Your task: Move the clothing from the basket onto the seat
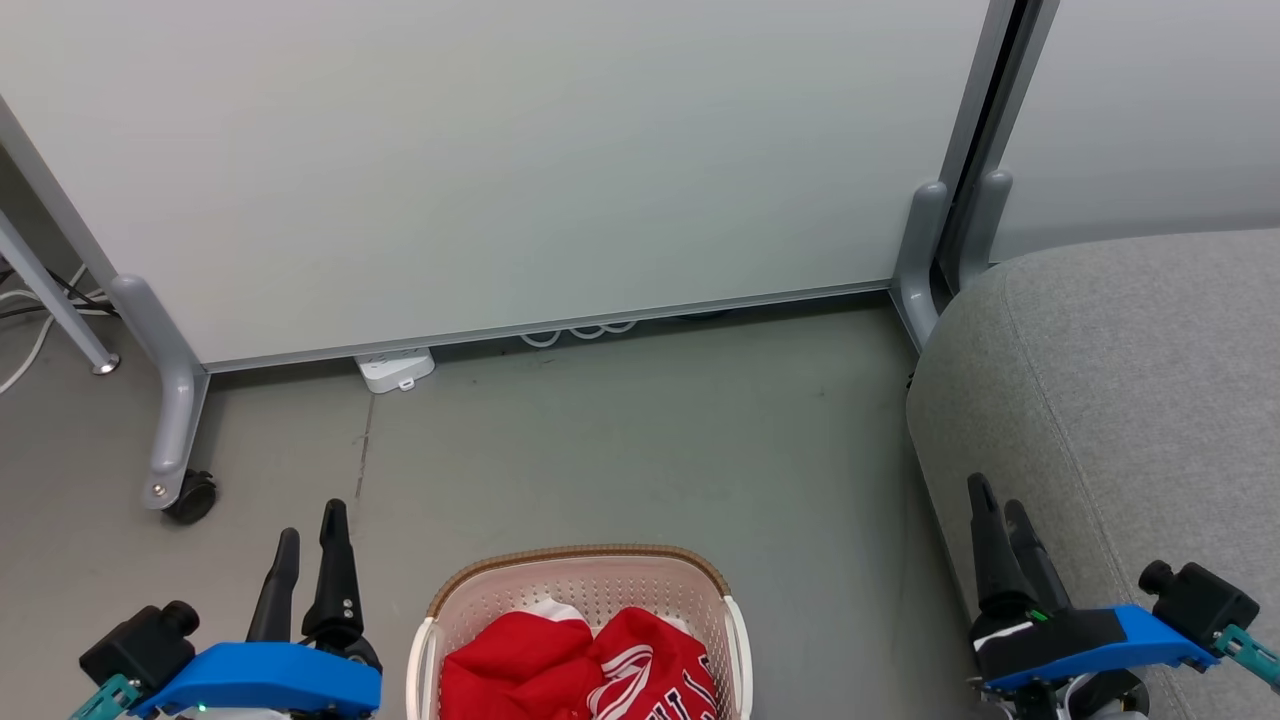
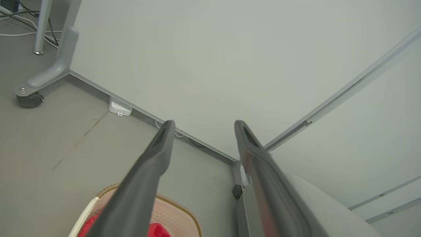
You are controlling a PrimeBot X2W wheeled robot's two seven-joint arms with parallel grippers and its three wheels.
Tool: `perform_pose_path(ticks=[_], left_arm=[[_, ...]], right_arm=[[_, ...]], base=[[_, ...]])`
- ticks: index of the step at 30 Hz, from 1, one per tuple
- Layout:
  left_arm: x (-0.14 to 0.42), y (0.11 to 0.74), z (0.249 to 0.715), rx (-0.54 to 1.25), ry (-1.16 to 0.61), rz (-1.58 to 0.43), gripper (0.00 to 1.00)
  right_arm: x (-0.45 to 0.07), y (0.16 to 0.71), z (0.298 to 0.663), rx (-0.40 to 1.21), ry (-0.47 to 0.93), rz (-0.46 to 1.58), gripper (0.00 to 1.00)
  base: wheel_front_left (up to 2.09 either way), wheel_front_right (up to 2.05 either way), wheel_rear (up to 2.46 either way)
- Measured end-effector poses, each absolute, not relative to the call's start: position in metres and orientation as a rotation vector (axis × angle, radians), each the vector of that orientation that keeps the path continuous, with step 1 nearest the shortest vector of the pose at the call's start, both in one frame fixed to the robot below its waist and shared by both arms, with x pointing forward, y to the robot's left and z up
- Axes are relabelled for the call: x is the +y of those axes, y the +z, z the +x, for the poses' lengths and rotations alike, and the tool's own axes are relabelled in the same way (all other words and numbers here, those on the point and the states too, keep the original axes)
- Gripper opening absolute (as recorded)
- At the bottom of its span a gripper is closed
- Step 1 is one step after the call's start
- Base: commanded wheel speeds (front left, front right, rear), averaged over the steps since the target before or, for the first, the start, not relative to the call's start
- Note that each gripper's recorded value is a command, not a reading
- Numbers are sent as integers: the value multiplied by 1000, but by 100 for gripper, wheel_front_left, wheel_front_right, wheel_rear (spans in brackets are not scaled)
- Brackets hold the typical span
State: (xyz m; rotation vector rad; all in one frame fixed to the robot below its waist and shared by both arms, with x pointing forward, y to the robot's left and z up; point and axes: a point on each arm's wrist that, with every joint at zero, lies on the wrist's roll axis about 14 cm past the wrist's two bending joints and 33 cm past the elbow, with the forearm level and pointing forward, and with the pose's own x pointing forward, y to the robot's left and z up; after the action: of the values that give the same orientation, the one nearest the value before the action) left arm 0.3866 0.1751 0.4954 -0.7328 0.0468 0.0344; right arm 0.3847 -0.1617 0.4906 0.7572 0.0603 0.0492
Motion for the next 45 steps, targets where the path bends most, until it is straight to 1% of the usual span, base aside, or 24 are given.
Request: perform_pose_path(ticks=[23, 45], left_arm=[[164, 504, 388, 2, -12, -458, 100], [155, 515, 390, -55, -54, -264, 100]], right_arm=[[-148, 493, 387, 35, 110, 479, 100], [-133, 496, 389, 4, 173, 276, 100]], base=[[0, 0, 0], [0, 0, 0]])
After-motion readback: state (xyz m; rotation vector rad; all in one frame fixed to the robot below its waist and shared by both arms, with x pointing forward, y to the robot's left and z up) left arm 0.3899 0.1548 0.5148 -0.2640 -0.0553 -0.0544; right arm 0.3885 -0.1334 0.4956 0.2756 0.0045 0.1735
